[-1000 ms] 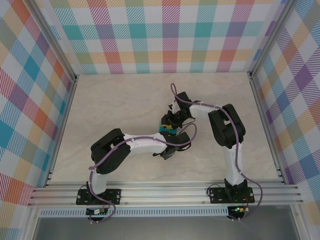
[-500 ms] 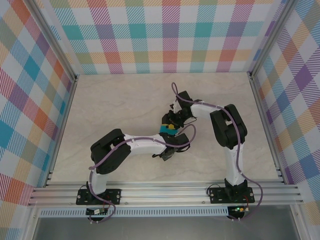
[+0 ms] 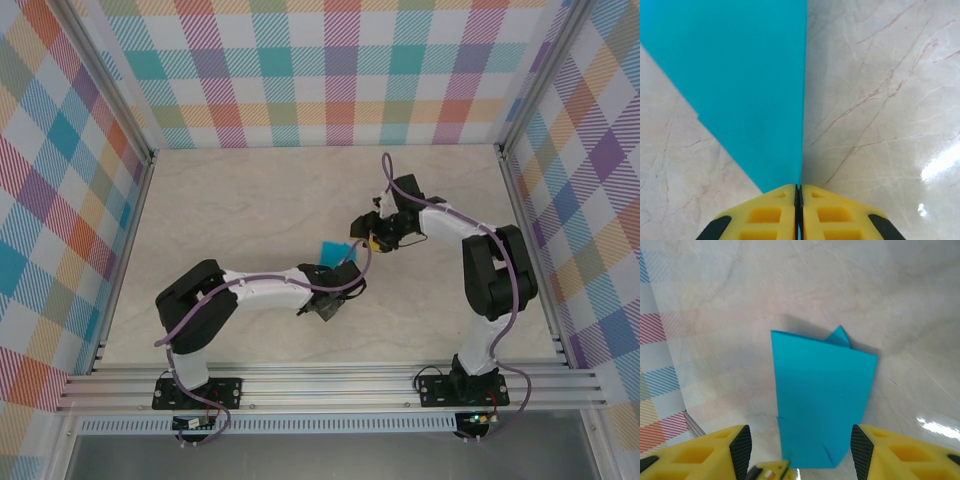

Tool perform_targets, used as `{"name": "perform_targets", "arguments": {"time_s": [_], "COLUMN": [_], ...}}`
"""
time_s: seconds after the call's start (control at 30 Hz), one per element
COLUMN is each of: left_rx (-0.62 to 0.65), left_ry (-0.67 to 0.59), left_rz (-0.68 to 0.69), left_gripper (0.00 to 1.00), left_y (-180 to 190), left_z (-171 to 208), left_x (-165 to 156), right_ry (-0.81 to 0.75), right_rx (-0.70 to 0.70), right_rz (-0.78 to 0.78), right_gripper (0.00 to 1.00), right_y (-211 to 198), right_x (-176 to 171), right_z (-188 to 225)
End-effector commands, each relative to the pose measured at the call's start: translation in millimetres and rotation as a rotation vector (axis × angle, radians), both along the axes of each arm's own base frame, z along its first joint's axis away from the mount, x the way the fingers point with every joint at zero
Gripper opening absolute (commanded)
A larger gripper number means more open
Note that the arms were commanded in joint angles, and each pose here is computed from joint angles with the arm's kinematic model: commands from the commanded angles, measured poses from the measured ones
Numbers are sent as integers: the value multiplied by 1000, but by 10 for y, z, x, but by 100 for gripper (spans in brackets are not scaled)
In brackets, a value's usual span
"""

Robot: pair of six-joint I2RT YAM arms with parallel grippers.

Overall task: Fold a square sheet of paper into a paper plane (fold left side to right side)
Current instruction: Fold the wing for the fifth time at the center of the table.

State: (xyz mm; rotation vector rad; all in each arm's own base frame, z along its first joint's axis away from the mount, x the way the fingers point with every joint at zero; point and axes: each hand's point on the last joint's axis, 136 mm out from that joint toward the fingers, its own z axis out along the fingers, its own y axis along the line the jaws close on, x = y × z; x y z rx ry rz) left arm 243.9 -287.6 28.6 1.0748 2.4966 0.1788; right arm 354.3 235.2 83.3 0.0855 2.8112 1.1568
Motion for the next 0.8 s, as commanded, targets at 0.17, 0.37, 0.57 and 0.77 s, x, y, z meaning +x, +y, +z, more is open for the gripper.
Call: {"name": "perform_targets", "arguments": {"time_s": [0.17, 0.37, 0.57, 0.77], "left_rx": [-397, -549, -623, -647], "left_ry": [99, 149, 181, 188], "left_rz": [133, 204, 236, 254], "left_gripper": [5, 4, 3, 3], "left_y": [-34, 81, 113, 133], "left_z": [168, 156, 127, 108], "left_x": [102, 139, 158, 177], "right_ry": [6, 10, 65, 107], "right_rx": [98, 118, 219, 219], "right_rz": [48, 38, 49, 74], "right_gripper": [57, 60, 44, 33], "right_y": [40, 22, 137, 203], "right_x": [-289, -390, -467, -589], "right_z": [-15, -35, -54, -172]}}
